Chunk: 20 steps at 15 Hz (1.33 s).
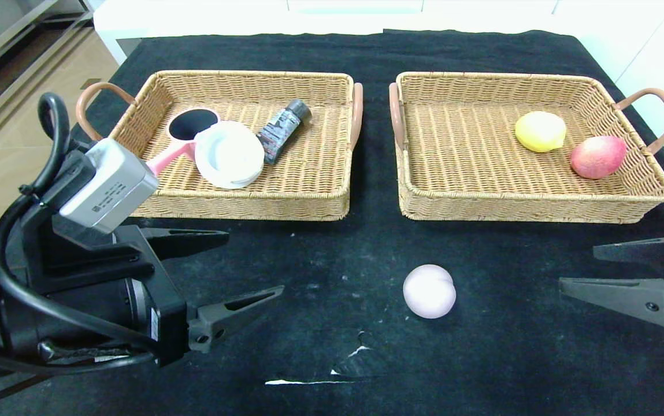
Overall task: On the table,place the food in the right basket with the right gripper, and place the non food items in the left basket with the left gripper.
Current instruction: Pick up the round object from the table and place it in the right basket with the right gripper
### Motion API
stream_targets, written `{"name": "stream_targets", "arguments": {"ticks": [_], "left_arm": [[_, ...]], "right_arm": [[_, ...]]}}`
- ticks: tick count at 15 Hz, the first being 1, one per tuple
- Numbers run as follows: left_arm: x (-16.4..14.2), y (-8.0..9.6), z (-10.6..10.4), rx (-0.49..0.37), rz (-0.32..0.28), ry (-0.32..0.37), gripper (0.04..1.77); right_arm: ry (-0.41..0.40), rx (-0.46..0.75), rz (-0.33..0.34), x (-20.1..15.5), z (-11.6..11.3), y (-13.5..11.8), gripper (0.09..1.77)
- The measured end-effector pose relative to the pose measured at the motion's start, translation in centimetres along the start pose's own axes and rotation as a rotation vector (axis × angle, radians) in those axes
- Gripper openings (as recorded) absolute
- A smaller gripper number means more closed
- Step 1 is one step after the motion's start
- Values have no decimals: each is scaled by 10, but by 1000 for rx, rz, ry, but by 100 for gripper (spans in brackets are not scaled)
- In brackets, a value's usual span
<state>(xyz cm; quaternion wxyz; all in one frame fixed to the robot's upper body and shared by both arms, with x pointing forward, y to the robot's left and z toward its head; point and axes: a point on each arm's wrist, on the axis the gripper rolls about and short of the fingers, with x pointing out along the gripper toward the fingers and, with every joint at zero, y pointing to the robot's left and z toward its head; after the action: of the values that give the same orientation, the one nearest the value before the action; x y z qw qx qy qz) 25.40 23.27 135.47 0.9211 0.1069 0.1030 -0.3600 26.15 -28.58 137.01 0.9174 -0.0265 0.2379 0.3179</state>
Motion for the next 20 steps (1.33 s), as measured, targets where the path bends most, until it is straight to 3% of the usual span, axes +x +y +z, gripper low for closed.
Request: {"name": "stream_targets", "arguments": {"ticks": [5,10,14,20], "left_arm": [[-6,-1,1,15,2,-16,172],[-8,-2,2,13,3,-22,172],[-7,-1,2,11,2,-21,172],[-7,-1,2,8,1,-21,172]], "right_arm": [[36,-43,-37,14,1,12,171],[23,-131,-63,41,6,40,171],[28,-135,-64,62,5,62,171],[-54,-105,-103,96,-3,88,171]]}}
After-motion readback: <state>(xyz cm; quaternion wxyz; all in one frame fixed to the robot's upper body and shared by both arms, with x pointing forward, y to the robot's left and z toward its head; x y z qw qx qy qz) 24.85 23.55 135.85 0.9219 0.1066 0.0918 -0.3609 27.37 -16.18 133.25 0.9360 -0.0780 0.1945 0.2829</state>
